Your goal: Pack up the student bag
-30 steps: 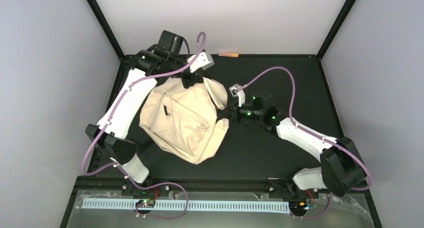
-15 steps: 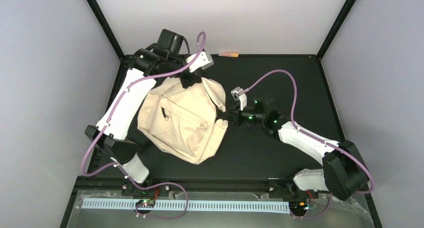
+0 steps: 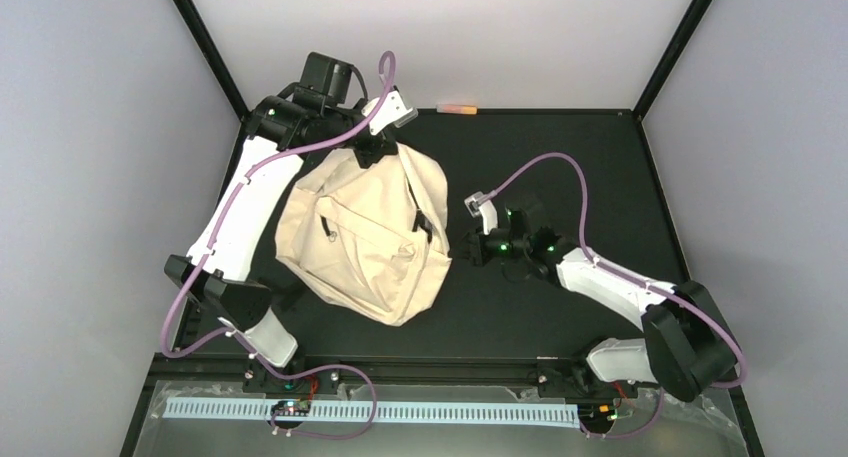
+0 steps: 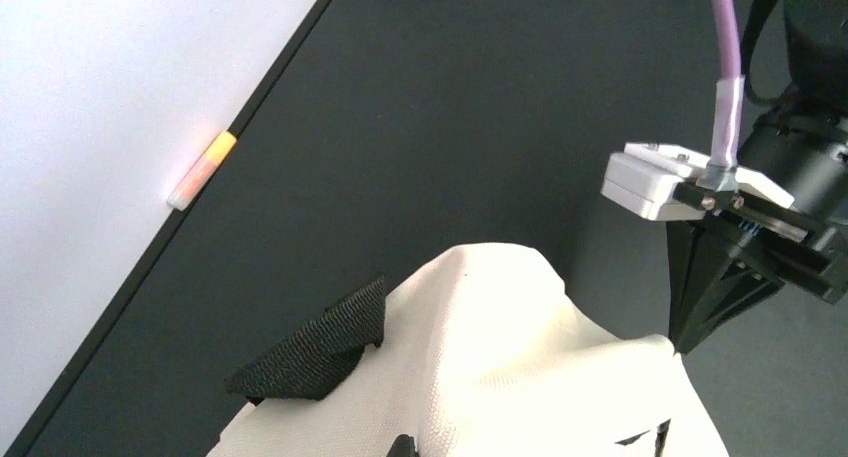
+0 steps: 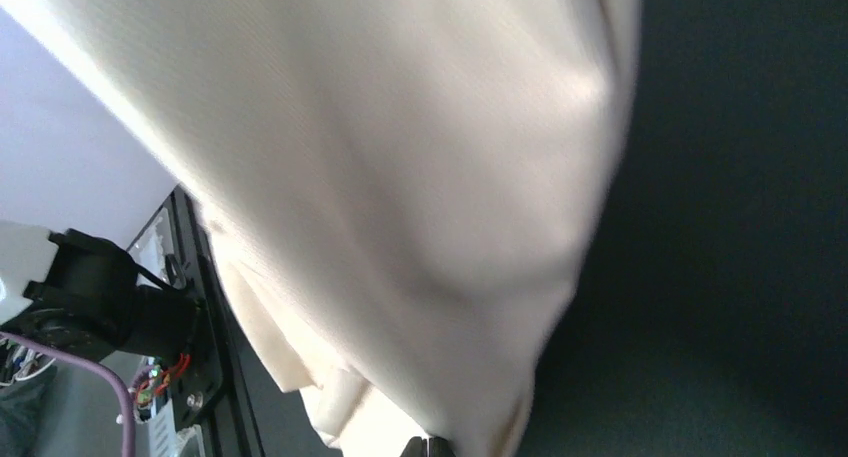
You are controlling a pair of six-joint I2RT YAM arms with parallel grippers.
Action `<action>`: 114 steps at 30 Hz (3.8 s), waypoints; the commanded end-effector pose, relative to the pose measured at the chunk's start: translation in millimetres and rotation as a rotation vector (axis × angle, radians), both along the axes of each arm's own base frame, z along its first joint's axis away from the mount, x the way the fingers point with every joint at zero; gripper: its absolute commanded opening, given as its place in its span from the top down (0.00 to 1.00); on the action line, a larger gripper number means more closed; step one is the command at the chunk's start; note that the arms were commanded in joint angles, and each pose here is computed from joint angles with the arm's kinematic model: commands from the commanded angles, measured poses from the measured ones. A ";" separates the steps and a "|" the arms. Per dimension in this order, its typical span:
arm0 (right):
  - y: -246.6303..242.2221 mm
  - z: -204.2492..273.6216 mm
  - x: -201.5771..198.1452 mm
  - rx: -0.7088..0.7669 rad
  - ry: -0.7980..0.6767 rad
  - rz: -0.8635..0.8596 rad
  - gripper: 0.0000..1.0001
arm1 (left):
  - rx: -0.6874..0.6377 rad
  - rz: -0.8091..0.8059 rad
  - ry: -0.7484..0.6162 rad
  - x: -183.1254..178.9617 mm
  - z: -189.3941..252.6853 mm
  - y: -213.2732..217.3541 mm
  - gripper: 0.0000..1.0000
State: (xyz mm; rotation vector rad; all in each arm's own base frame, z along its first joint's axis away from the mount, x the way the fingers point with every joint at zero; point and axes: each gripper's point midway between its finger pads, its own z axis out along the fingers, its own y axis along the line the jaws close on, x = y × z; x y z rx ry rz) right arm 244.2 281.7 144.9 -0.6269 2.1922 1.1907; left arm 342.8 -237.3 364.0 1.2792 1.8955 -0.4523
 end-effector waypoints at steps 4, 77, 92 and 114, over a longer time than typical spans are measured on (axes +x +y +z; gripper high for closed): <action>3.7 77.6 8.5 0.042 -0.222 0.025 0.85 | -0.118 -0.087 -0.050 -15.8 14.8 -16.0 0.99; -26.7 9.2 99.6 -0.559 -0.381 -0.527 0.93 | -0.109 0.117 -0.035 -19.9 32.3 3.7 0.98; -12.3 193.4 49.1 -0.137 -0.670 -0.216 0.99 | -0.093 -0.221 -0.068 -108.8 63.5 -17.2 0.98; 9.4 233.6 -27.4 0.045 -0.590 0.154 0.99 | 0.032 -0.048 -0.025 -112.9 18.9 2.8 0.61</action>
